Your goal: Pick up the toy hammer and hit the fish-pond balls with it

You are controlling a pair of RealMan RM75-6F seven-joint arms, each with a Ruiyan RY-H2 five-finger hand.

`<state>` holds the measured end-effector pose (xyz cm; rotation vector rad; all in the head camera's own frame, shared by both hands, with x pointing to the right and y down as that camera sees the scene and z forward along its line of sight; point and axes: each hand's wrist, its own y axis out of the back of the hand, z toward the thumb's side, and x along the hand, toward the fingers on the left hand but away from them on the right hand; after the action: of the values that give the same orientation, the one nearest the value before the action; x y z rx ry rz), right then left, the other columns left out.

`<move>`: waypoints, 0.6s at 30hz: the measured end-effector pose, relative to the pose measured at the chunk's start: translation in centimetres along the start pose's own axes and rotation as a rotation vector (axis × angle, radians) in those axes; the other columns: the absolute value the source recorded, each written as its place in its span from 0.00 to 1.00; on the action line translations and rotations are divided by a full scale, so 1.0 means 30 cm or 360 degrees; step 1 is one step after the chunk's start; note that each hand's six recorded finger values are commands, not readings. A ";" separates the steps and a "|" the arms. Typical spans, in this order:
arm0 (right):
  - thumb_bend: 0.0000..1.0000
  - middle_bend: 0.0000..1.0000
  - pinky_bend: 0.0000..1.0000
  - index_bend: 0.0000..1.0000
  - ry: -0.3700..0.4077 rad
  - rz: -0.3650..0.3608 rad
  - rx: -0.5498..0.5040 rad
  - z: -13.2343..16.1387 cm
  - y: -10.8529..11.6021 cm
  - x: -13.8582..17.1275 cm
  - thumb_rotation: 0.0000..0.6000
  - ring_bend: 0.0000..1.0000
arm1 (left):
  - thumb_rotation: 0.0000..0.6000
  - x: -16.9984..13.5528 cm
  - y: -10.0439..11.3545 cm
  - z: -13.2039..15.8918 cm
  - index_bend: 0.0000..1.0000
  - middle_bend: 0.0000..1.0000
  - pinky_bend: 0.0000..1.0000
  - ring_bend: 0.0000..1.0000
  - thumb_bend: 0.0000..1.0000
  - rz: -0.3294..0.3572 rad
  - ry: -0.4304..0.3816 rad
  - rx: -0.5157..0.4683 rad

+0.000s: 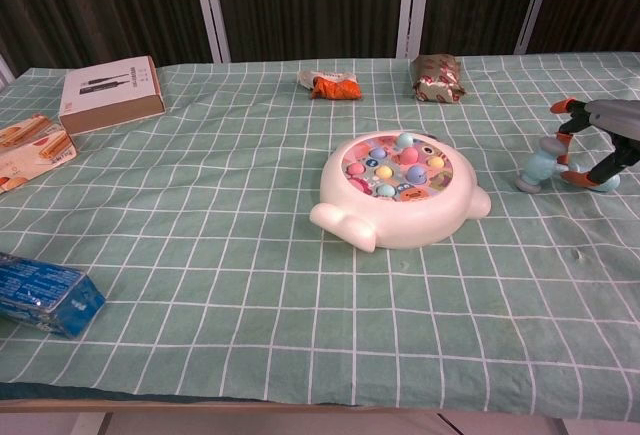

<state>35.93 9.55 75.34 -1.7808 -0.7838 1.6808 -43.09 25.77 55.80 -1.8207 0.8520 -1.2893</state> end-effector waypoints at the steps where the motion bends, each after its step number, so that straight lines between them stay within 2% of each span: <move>1: 0.52 0.03 0.00 0.66 -0.0001 -0.0001 0.0001 0.001 -0.001 -0.001 1.00 0.00 | 1.00 0.000 0.000 0.000 0.00 0.00 0.00 0.00 0.70 0.0000 -0.0001 0.0000; 6: 0.55 0.07 0.00 0.69 -0.0003 -0.0011 0.0002 0.003 0.000 -0.002 1.00 0.00 | 1.00 -0.001 0.002 0.000 0.00 0.00 0.00 0.00 0.70 0.0002 -0.0002 -0.0003; 8: 0.55 0.12 0.00 0.71 -0.0005 -0.0018 0.0005 0.003 0.000 -0.003 1.00 0.01 | 1.00 -0.002 0.002 -0.001 0.00 0.00 0.00 0.00 0.70 0.0003 -0.0002 -0.0004; 10: 0.57 0.18 0.03 0.74 -0.0010 -0.0021 0.0011 0.002 -0.001 -0.004 1.00 0.06 | 1.00 -0.002 0.003 -0.001 0.00 0.00 0.00 0.00 0.70 0.0005 -0.0002 -0.0005; 11: 0.57 0.19 0.05 0.74 -0.0012 -0.0021 0.0015 0.002 -0.003 -0.004 1.00 0.10 | 1.00 -0.003 0.003 -0.001 0.00 0.00 0.00 0.00 0.70 0.0005 -0.0002 -0.0005; 16: 0.60 0.38 0.32 0.78 -0.0021 -0.0029 0.0038 0.003 -0.005 -0.008 1.00 0.35 | 1.00 -0.002 0.004 -0.001 0.00 0.00 0.00 0.00 0.70 0.0008 -0.0002 -0.0006; 18: 0.60 0.43 0.40 0.79 -0.0024 -0.0034 0.0046 0.005 -0.007 -0.008 1.00 0.40 | 1.00 -0.003 0.004 -0.001 0.00 0.00 0.00 0.00 0.70 0.0009 -0.0003 -0.0007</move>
<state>35.77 9.53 75.65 -1.7364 -0.7786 1.6850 -43.14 25.77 55.66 -1.8215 0.8585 -1.2830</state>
